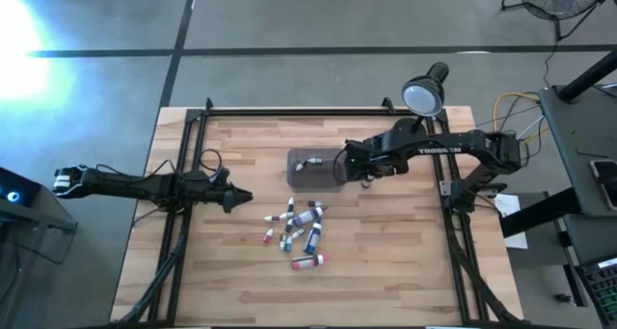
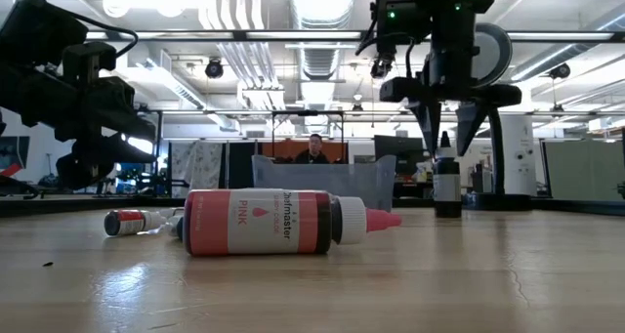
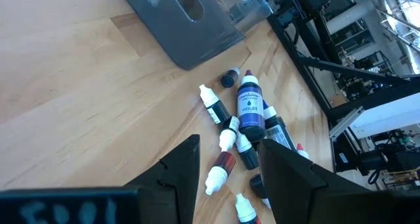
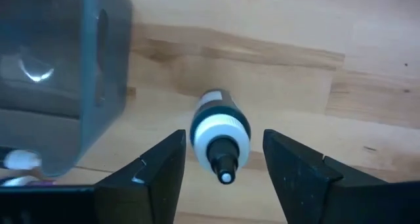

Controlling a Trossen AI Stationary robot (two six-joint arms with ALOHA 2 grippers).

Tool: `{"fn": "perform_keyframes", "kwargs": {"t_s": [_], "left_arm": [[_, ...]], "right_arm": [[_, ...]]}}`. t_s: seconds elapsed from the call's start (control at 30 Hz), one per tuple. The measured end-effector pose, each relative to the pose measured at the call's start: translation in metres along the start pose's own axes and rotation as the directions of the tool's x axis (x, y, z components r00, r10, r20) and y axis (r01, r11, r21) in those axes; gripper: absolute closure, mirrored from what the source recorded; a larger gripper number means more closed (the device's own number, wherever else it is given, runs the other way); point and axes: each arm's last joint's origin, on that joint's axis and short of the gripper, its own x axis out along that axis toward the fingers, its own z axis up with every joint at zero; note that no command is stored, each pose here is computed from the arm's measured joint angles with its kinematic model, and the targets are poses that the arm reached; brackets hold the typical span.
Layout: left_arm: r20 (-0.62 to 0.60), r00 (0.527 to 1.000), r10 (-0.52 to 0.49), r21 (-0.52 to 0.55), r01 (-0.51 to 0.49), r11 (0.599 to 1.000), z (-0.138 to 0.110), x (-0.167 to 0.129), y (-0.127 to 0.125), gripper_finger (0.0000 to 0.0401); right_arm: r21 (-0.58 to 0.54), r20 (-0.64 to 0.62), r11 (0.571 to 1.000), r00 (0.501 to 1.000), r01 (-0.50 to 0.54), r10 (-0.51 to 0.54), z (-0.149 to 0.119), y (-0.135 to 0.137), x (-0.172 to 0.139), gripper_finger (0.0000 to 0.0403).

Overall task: Pick & Place food coloring
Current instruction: Put the large black food coloring bottle into the bin

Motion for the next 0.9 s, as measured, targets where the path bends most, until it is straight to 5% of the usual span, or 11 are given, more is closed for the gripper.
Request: {"fn": "perform_keyframes", "kwargs": {"t_s": [0.37,0.9], "left_arm": [[-0.001,1.0,0.0,0.0,0.0,1.0,0.0,0.0,-0.0001,0.027],[-0.001,1.0,0.001,0.001,-0.001,1.0,0.0,0.0,0.0,0.027]], "right_arm": [[-0.028,0.01,1.0,1.0,-0.007,0.008,0.0024,0.0043,-0.0043,0.021],[-0.052,-0.038,0.998,0.999,0.017,-0.019,0.0002,0.0009,-0.0042,0.0275]]}}
